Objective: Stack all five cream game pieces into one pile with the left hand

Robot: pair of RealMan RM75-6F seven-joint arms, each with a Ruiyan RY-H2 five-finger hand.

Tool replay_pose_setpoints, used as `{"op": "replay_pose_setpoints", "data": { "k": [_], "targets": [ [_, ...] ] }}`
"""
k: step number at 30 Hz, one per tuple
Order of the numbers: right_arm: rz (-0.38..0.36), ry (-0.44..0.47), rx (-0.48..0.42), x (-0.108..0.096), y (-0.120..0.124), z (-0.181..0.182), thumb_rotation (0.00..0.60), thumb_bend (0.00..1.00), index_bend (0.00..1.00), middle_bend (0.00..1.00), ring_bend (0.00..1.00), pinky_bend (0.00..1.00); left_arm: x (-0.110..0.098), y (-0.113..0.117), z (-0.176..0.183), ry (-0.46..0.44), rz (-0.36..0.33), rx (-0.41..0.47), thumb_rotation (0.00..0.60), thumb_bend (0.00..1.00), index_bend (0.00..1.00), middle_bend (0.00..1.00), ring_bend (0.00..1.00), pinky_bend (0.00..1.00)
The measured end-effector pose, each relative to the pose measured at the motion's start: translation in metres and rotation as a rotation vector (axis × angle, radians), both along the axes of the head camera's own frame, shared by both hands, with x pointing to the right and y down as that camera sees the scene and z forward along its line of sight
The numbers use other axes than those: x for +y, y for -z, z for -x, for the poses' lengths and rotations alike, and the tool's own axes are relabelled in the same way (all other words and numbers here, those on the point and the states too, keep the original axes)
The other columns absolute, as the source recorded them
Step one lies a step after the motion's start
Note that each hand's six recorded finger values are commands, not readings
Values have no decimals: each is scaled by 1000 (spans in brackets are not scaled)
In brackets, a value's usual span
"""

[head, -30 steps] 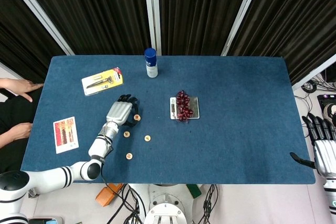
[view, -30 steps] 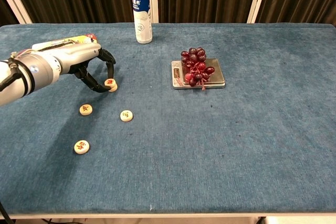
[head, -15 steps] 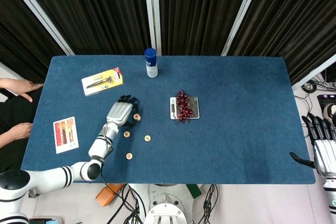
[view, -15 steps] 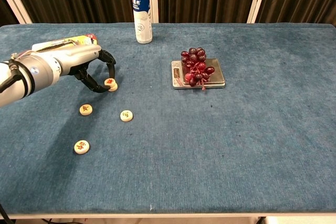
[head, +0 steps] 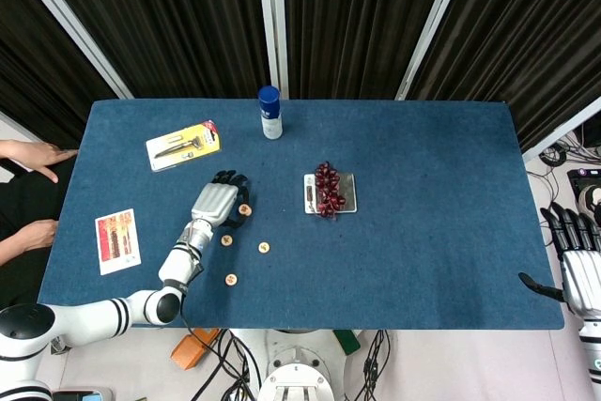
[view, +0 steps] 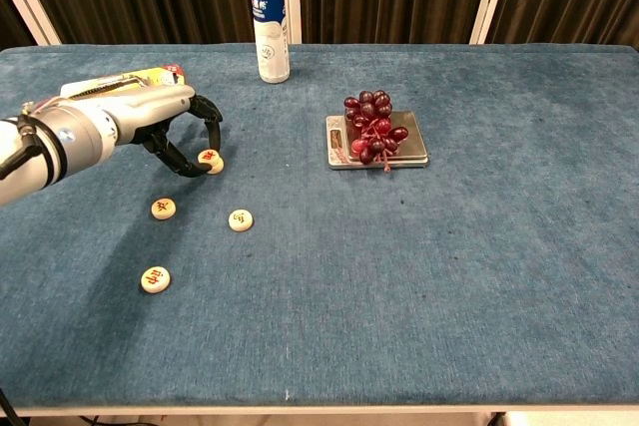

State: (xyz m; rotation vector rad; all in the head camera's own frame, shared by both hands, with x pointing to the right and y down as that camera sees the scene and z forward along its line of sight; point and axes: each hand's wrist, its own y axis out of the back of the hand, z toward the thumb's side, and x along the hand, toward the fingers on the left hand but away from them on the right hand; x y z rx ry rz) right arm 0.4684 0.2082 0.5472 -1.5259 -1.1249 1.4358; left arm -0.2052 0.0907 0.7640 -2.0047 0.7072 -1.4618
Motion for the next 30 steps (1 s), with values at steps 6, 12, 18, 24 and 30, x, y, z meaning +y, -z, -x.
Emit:
{"op": "replay_pose_setpoints", "data": {
  "k": [6,12,18,24,30],
  "targets": [
    [-2,-2,1,0,1,-1,600,175,0,54,0,29,1,2,0,-3,-1,3,600,283,336,96,0,0],
    [-2,2,0,0,1,0,600,175,0,54,0,28,2,11,2,-5,-10,11,600,181,108,45,0,0],
    [-5,9,-3,-1,1,2,600,175,0,54,0,28,3,31,12,-16,-60,15,596,189,344,46,0,0],
    [1,16,-9,-1,-2,4,600,175,0,54,0,29,27,46,25,-56,-56,7,551,209,424,46,0,0],
    [-8,24,-8,-1,0,7,600,174,0,54,0,29,47,45,32,-60,-52,-1,552,221,424,46,0,0]
  ]
}}
